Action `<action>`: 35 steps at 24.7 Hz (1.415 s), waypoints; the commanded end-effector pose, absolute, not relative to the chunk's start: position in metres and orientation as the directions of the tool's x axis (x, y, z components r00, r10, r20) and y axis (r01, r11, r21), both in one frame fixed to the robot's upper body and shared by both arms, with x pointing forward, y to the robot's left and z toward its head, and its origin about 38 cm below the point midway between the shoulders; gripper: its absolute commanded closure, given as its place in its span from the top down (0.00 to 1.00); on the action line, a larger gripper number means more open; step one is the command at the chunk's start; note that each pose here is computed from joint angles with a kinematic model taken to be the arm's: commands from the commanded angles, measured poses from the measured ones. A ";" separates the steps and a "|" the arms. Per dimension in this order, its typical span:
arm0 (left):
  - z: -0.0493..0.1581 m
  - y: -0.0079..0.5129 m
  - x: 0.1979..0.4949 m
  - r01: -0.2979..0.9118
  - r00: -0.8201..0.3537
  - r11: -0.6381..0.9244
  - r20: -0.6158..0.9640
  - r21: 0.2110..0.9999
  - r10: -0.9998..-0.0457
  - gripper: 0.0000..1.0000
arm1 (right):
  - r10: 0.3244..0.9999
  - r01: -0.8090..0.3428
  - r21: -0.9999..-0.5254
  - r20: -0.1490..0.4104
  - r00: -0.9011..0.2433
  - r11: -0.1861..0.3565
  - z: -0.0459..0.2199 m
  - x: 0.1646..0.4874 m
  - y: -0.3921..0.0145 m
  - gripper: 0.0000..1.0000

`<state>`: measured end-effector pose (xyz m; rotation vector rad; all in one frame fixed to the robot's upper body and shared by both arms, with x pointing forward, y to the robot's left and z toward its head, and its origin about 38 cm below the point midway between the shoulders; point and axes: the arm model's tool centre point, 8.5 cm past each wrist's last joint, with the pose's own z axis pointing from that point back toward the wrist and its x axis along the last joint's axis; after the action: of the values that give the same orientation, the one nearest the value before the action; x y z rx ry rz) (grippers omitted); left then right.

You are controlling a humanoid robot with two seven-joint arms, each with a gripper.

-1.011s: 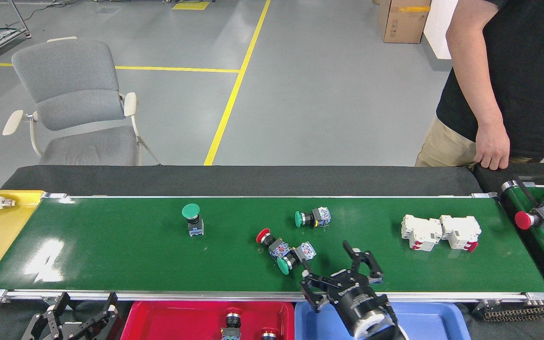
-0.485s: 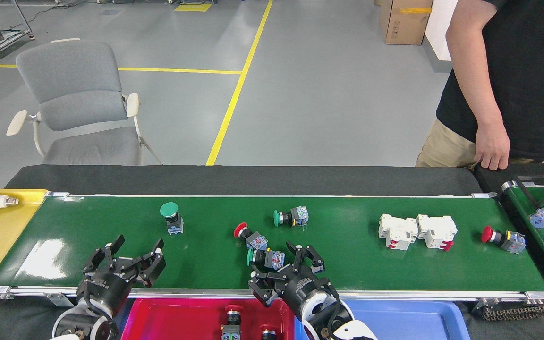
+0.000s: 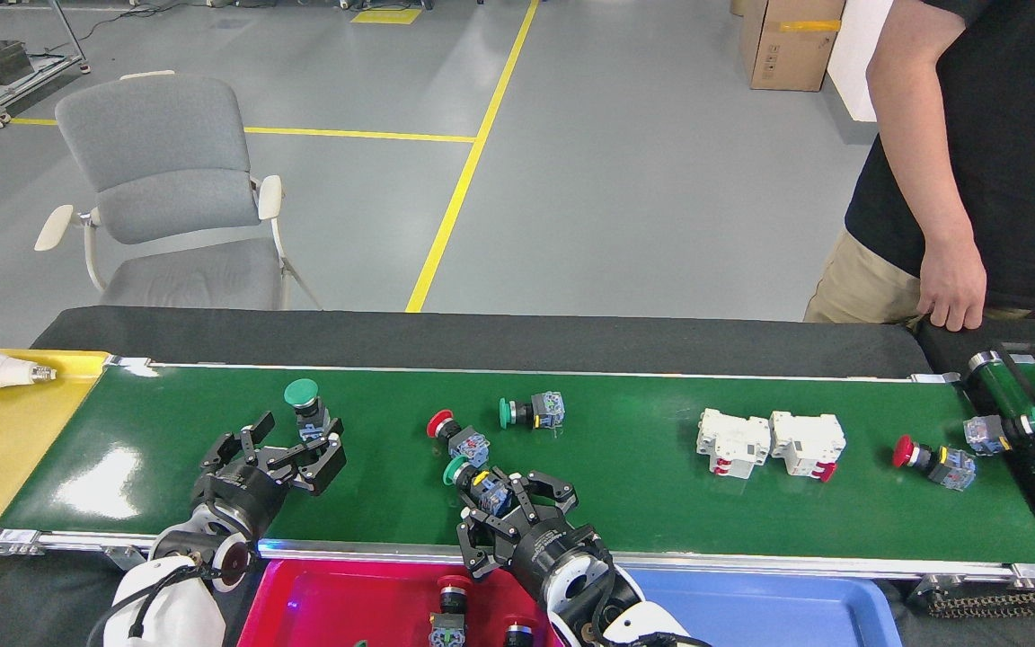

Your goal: Pick switch part from conveyor to tray

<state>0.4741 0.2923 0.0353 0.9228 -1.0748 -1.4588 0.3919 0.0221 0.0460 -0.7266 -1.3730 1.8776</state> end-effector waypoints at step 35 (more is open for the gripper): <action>0.043 0.245 0.259 0.060 -0.322 -0.049 -0.027 0.997 -0.946 1.00 | 0.993 0.023 -0.995 0.103 0.058 0.102 0.059 0.316 -0.247 1.00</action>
<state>0.2530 0.2295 0.0353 0.9243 -1.4286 -1.5710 0.3141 -0.2444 0.0510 -1.1470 -1.2062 1.0903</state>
